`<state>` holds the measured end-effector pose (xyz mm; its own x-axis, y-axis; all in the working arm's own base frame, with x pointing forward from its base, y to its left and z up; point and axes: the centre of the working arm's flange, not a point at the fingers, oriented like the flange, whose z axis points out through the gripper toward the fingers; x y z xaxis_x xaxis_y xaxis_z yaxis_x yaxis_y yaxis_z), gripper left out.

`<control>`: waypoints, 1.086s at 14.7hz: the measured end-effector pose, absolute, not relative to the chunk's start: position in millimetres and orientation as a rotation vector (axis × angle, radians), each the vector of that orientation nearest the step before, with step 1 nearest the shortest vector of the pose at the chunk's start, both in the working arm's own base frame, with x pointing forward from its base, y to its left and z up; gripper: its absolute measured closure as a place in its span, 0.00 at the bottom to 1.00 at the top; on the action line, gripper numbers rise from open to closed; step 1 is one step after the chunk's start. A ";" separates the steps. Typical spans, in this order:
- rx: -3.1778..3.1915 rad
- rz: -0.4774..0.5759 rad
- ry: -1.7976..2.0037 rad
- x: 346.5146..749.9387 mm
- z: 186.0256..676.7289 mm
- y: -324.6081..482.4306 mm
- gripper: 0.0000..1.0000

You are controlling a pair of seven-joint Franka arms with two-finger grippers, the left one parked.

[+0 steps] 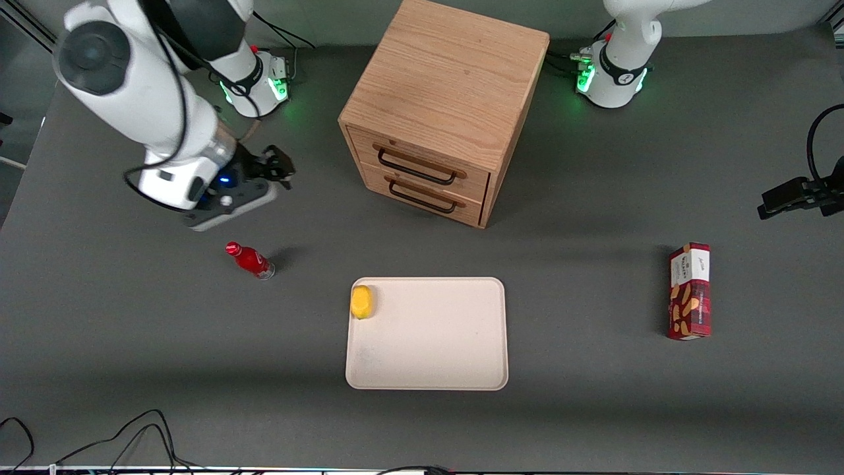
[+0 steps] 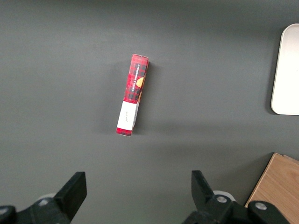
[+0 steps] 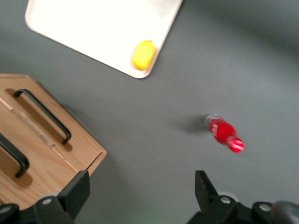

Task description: Open upper drawer

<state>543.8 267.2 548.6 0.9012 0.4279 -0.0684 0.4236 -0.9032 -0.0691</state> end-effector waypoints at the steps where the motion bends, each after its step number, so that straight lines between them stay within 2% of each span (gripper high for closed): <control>1: -2.979 0.140 -0.745 543.0 540.8 284.7 0.00; 5: -2.754 0.195 -1.185 524.3 512.7 363.7 0.00; 8: -2.619 0.186 -1.389 511.0 499.1 408.6 0.00; 16: -2.449 0.149 -1.637 510.8 471.7 437.1 0.00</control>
